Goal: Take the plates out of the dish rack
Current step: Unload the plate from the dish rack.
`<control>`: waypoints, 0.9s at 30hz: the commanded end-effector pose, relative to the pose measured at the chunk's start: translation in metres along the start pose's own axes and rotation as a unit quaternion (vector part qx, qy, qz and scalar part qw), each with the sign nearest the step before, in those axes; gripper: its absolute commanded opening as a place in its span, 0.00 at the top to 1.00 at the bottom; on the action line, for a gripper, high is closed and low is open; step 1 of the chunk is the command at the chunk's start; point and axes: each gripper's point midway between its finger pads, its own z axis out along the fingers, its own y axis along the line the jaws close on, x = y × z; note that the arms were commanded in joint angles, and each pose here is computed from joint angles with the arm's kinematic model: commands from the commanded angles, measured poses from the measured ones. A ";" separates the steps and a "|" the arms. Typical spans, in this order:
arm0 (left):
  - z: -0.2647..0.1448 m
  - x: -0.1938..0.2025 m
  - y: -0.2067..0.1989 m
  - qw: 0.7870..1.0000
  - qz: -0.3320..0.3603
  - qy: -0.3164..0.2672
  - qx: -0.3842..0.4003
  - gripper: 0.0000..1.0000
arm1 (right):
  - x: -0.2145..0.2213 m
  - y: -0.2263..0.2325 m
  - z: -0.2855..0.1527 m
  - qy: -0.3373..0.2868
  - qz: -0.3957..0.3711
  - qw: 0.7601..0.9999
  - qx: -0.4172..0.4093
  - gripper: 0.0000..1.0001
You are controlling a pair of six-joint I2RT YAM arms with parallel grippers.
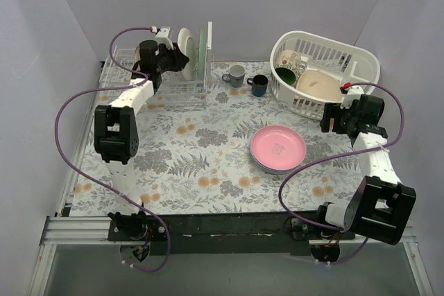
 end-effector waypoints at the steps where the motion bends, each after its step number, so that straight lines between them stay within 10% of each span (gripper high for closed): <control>1: -0.032 -0.078 -0.031 0.997 0.023 -0.069 0.025 1.00 | -0.004 -0.001 -0.001 -0.006 -0.002 1.000 -0.003 0.15; 27: -0.070 -0.153 -0.047 0.987 0.107 -0.123 0.004 1.00 | -0.006 0.001 -0.002 -0.008 -0.002 1.000 -0.007 0.15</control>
